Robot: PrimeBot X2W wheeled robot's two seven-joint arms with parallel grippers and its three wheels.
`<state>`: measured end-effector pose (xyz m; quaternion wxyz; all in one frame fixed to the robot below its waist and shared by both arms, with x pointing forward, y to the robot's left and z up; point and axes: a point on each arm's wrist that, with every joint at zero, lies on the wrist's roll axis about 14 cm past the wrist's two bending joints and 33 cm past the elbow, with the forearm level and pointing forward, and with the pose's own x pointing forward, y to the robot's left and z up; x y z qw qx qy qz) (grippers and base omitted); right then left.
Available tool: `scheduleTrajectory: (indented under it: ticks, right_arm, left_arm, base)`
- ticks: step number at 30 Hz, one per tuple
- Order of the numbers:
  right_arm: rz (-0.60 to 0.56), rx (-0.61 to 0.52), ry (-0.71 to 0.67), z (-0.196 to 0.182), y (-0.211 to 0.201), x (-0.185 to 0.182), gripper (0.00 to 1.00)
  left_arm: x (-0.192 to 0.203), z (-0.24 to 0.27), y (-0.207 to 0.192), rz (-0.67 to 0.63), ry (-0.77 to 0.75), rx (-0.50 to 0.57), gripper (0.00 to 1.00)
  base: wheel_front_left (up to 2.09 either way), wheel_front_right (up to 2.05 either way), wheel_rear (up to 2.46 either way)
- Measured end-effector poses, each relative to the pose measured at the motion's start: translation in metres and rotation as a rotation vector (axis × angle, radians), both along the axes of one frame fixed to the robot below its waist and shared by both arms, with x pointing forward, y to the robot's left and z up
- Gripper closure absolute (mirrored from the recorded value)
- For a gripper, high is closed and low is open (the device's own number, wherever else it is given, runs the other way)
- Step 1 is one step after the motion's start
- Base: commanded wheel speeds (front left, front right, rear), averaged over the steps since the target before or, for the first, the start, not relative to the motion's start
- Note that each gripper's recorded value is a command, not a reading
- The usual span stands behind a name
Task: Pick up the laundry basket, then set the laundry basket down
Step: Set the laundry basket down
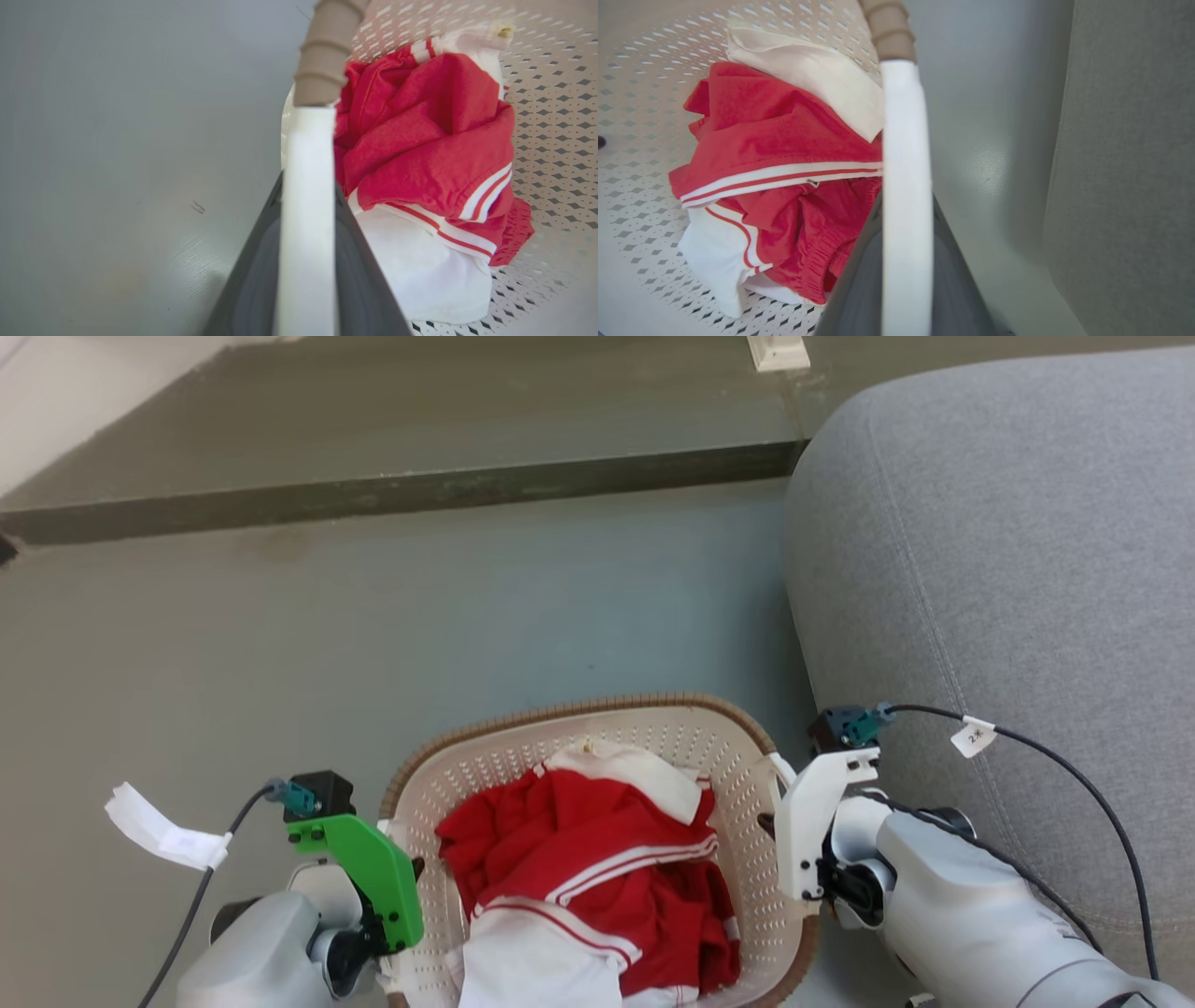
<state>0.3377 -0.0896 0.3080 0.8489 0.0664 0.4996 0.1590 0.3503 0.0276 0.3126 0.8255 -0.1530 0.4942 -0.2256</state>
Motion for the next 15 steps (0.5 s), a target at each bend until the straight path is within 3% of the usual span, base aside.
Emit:
scheduleTrajectory:
  ticks: [15]
  right_arm:
    - [-0.051, 0.016, -0.019, -0.020, 0.000, 0.027, 1.00]
  left_arm:
    - [0.037, -0.018, -0.001, 0.024, -0.037, -0.028, 1.00]
  base:
    - [0.00, 0.00, 0.00]
